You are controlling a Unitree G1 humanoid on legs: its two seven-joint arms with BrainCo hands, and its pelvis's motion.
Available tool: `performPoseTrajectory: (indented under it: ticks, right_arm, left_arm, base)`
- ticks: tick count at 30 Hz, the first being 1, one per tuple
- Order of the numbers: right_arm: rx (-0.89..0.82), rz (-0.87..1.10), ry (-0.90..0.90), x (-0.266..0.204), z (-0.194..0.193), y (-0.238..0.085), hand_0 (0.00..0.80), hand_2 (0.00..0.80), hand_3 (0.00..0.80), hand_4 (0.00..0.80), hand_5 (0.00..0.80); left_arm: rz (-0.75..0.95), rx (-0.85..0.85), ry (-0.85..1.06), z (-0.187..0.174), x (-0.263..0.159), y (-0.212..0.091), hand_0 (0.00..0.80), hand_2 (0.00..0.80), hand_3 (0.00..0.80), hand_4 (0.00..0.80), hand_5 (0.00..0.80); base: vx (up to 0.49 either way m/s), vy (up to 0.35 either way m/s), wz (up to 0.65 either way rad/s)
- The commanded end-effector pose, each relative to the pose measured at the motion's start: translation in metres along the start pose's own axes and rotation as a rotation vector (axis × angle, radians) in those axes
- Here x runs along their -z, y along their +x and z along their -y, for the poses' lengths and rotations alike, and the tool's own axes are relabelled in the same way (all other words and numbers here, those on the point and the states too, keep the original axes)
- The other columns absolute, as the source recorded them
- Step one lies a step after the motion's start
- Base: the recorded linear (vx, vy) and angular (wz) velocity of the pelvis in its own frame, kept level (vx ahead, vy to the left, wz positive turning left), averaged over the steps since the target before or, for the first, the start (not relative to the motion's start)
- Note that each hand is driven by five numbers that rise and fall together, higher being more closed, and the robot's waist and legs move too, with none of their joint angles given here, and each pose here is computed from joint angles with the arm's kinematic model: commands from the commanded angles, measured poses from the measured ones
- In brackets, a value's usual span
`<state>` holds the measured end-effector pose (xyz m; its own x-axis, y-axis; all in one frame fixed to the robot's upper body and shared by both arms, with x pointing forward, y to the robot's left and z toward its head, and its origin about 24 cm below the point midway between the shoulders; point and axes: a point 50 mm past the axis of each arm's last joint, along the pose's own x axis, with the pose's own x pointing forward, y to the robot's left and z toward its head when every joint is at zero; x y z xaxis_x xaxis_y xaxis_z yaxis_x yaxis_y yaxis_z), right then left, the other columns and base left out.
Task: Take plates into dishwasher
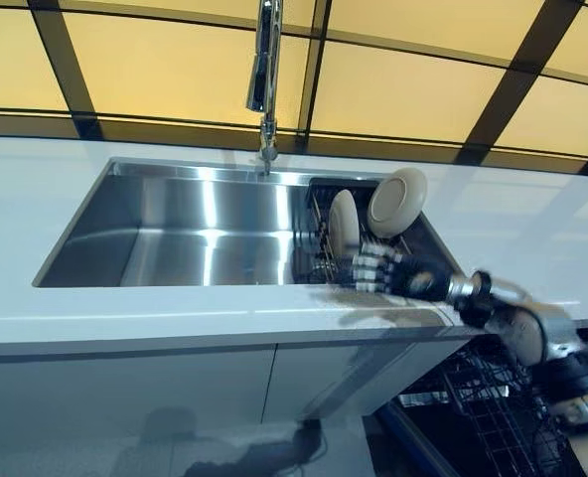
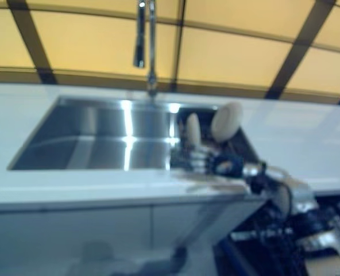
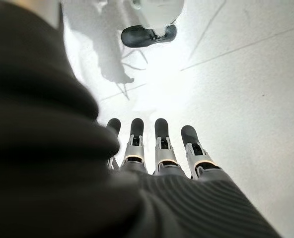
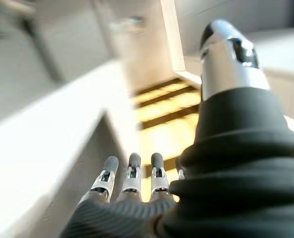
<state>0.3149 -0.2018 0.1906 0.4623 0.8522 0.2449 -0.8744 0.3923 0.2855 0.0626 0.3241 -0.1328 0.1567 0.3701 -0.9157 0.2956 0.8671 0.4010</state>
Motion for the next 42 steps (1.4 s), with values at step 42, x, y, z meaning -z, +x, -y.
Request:
performPoseTrajectory:
  ticks: [42]
  right_arm:
    - [1.277,0.144,-0.732,-0.173,0.029,-0.016,0.0,0.0,0.0,0.0,0.0]
  left_arm:
    - [0.083,-0.04,-0.084,0.0,-0.036,0.001,0.0,0.0,0.0,0.0,0.0]
  base:
    - [0.027,-0.058,0.04]
